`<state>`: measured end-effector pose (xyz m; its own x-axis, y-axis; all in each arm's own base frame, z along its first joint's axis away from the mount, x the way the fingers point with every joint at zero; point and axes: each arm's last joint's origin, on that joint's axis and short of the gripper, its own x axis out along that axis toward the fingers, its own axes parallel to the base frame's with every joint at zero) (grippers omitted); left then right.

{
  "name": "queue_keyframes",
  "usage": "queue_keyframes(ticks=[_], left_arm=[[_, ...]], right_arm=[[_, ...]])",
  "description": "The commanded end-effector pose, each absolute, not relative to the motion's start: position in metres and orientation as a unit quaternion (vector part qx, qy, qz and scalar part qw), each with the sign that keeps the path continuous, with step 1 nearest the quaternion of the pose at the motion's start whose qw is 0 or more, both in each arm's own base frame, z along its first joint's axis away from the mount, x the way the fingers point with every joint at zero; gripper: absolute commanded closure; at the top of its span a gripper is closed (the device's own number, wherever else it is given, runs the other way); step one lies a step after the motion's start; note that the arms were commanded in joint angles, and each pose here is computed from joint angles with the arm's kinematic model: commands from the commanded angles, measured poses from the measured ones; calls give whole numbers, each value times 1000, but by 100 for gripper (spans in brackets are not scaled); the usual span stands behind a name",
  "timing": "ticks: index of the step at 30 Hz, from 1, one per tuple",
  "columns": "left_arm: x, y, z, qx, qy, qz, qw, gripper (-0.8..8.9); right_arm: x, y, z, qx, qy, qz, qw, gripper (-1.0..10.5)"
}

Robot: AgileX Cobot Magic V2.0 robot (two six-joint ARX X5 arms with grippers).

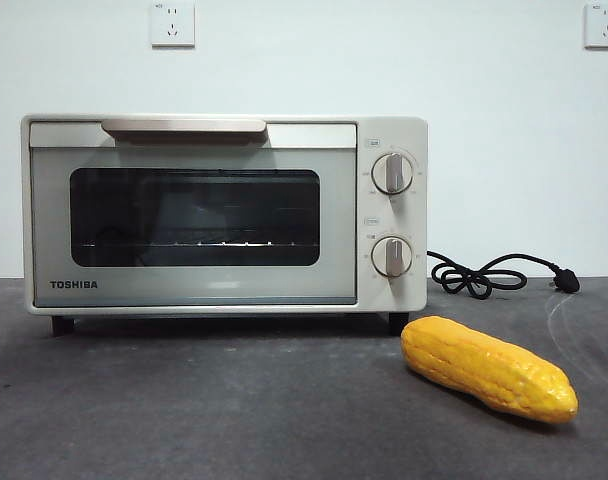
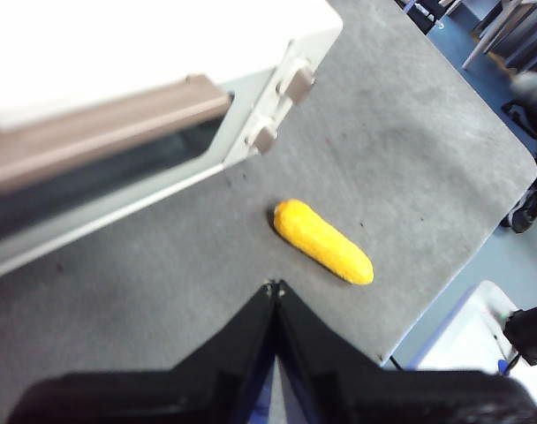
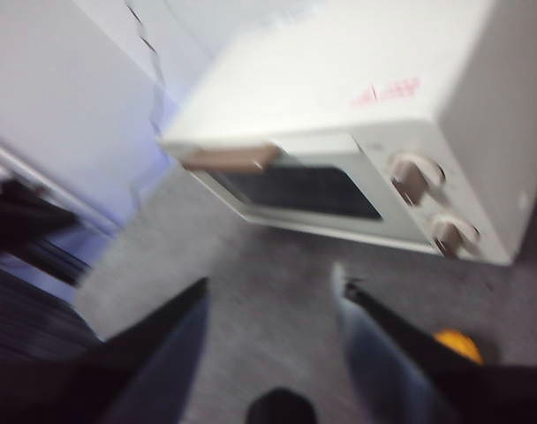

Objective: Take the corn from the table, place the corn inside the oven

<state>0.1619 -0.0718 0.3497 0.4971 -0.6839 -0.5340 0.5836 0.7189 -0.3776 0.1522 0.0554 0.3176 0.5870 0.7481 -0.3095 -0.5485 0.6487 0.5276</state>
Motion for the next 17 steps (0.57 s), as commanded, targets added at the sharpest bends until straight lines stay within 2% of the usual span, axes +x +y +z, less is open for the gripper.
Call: queue_keyframes(ticks=[1,4,8,14,17], left_arm=[[163,-76,358,-55,326,-380,864,819],[164,-78,366,-51,317,-386,865,819],[165,-78,370,-50,311,-387,866,819],[164,-78,368,-42,315,-389,865,819],[164,-77,367,-35,319,-385,865,819]], right_arm=[[161,76,315,143,295,357,875,523],[169,98,308,102,333,353,868,471],[180,126,288,55,383,339,858,468],[193,148,249,-36,451,243,858,469],[199,152,234,-60,480,226,846,470]])
